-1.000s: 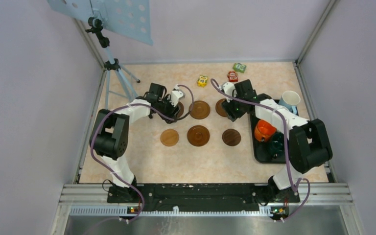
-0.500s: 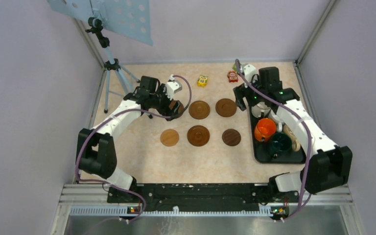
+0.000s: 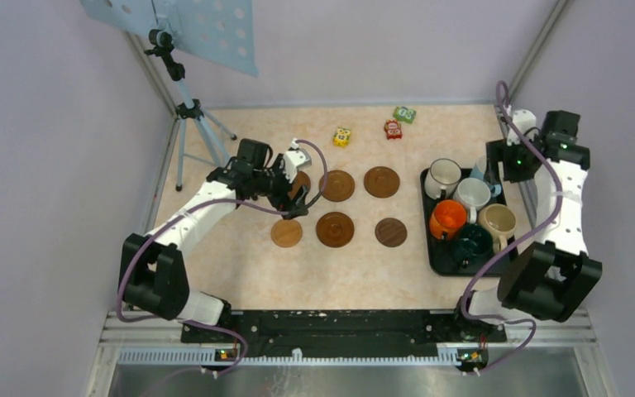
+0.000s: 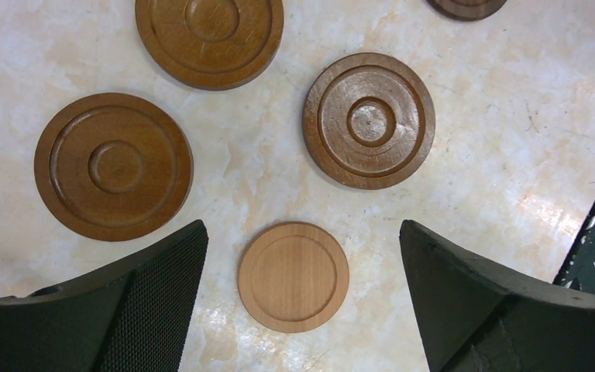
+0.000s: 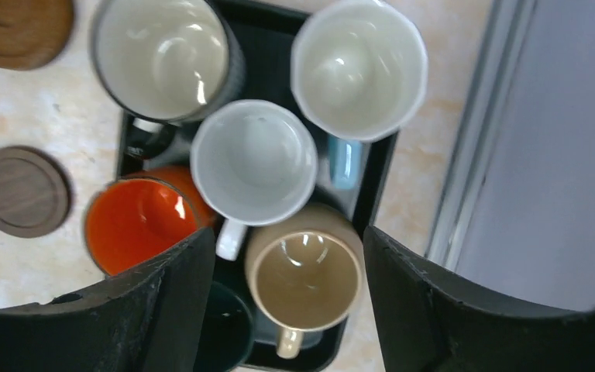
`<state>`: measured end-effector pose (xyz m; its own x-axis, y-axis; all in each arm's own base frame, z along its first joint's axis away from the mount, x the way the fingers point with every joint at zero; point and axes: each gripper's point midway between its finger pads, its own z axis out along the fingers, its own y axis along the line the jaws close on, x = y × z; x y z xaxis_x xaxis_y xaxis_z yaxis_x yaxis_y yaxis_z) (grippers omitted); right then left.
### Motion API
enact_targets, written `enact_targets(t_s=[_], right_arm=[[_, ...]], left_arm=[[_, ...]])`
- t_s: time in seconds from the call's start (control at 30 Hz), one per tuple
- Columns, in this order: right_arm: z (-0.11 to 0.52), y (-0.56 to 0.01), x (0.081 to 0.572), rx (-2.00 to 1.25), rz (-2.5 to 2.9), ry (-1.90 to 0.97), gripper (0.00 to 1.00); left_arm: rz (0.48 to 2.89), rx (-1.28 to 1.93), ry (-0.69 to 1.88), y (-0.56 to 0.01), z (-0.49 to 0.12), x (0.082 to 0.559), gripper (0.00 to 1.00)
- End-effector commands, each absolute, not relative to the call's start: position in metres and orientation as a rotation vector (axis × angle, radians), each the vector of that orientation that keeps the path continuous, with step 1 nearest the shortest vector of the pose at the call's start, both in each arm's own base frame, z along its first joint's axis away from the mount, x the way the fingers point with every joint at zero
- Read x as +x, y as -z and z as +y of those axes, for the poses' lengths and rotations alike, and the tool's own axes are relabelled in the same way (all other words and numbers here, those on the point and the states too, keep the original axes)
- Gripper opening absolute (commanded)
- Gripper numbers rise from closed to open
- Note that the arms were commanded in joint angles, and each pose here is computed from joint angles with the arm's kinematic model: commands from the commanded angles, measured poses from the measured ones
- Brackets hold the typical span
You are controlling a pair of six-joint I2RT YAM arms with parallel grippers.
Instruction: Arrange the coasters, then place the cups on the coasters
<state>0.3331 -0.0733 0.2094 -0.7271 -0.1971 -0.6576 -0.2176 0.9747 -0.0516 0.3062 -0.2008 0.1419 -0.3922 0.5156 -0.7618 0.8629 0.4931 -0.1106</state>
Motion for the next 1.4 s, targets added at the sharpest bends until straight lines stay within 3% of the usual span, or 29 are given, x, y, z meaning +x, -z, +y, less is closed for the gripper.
enact_targets(t_s=[0.0,0.5,1.37], right_arm=[[-0.105,-0.204,0.325,-0.339,2.472,-0.019,0.68],[-0.148,-0.134,0.351,-0.307,2.598,0.115,0.46],[-0.14,-0.08,0.375,-0.34,2.576,-0.02,0.42]], left_arm=[[1.979,1.128,0.734,-0.166,-0.213,0.3,0.99],[1.965,1.133,0.789,-0.165,-0.217,0.292,0.99],[2.015,1.128,0.813,-0.151,-0.22,0.296,0.99]])
